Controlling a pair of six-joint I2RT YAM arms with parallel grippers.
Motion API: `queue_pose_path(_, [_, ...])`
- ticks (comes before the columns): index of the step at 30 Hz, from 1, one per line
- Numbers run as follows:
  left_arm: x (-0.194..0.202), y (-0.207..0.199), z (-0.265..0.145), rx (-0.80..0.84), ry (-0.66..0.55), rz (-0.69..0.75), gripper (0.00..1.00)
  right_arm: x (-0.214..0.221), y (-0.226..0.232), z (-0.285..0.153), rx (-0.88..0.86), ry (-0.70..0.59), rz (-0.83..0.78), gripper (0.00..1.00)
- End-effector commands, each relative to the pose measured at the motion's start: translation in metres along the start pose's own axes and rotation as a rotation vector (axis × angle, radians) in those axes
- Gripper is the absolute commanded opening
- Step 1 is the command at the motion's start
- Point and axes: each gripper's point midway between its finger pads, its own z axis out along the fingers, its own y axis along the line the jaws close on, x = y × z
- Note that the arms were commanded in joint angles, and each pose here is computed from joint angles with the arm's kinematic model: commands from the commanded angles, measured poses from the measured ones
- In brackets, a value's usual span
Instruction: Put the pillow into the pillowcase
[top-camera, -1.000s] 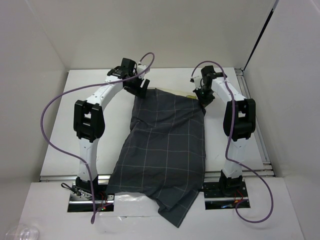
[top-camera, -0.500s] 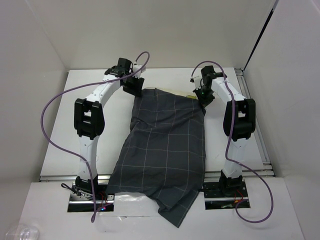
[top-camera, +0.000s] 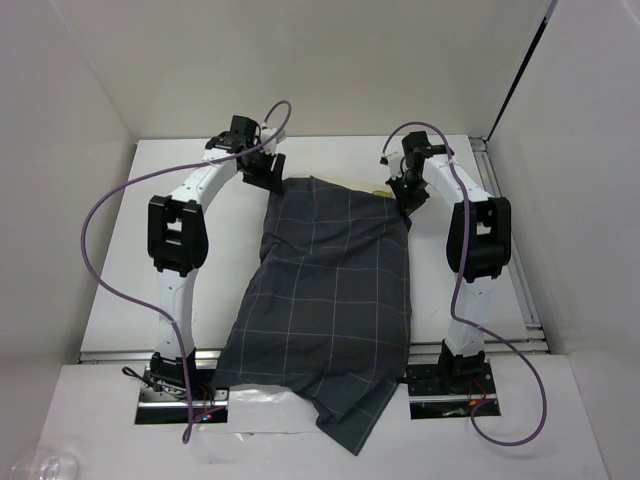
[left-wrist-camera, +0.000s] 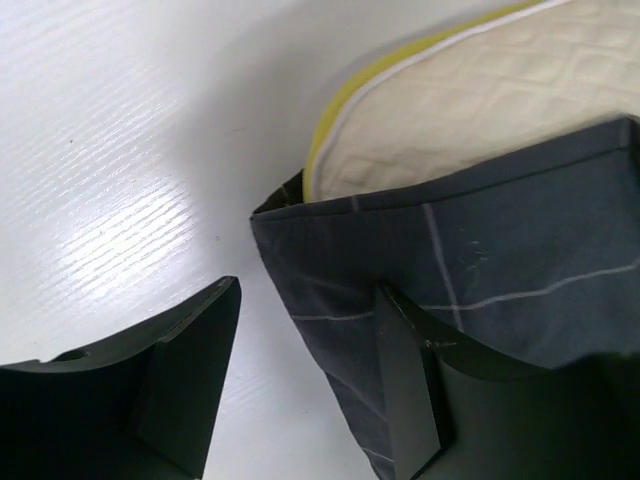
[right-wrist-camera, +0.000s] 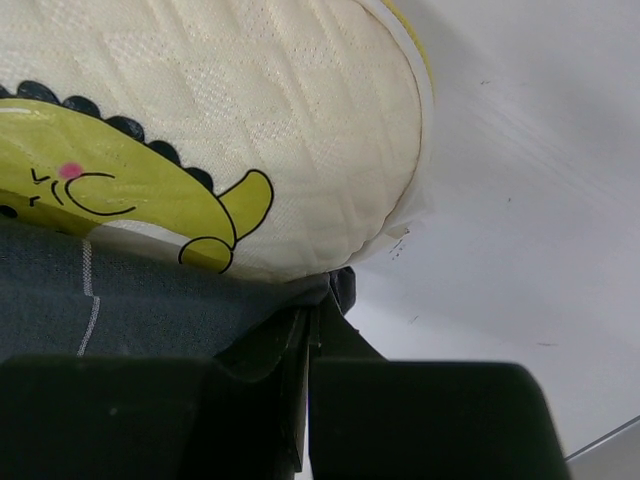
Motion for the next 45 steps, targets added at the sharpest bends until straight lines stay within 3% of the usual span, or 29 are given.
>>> queue_pose_path(1, [-0.001,0.007,0.007,0.030,-0.004,-0.063,0.69,-0.015,0.010,-0.016,-0.017,-0.060,-0.025,0.00])
queue_pose_path(5, [0.005,0.012,0.013,0.037,0.010,-0.085,0.67,-0.015,0.009,-0.017,-0.009,-0.057,-0.024,0.00])
queue_pose_path(8, [0.008,0.009,0.017,0.059,0.016,-0.089,0.59,-0.016,0.008,-0.019,-0.009,-0.057,-0.025,0.00])
queue_pose_path(10, [0.007,0.005,0.016,0.083,0.014,-0.089,0.50,-0.017,0.008,-0.017,-0.009,-0.057,-0.024,0.00])
queue_pose_path(11, [0.007,0.003,0.016,0.094,0.012,-0.089,0.39,-0.017,0.008,-0.017,-0.009,-0.057,-0.024,0.00])
queue_pose_path(15, [0.011,-0.004,0.017,0.136,0.024,-0.079,0.12,-0.018,0.012,-0.017,-0.012,-0.057,-0.033,0.00])
queue_pose_path(20, [0.009,-0.008,0.012,0.181,0.014,-0.077,0.00,-0.022,0.013,-0.018,-0.003,-0.062,-0.043,0.00])
queue_pose_path(24, [0.014,-0.002,0.015,0.177,0.019,-0.088,0.03,-0.022,0.013,-0.018,-0.003,-0.062,-0.043,0.00])
queue_pose_path(26, [0.011,-0.004,0.011,0.175,0.012,-0.094,0.25,-0.019,0.014,-0.016,-0.006,-0.054,-0.042,0.00])
queue_pose_path(27, [0.014,0.001,0.011,0.148,0.024,-0.097,0.42,-0.019,0.014,-0.016,-0.006,-0.054,-0.042,0.00])
queue_pose_path(30, [0.016,0.013,0.010,0.097,0.018,-0.099,0.58,-0.020,0.018,-0.016,-0.009,-0.054,-0.050,0.00])
queue_pose_path(39, [0.026,0.011,0.023,0.132,0.049,-0.115,0.59,-0.024,0.019,-0.012,-0.004,-0.051,-0.059,0.00])
queue_pose_path(45, [0.034,-0.010,0.038,0.345,0.055,-0.184,0.58,-0.022,0.018,-0.013,0.002,-0.039,-0.058,0.00])
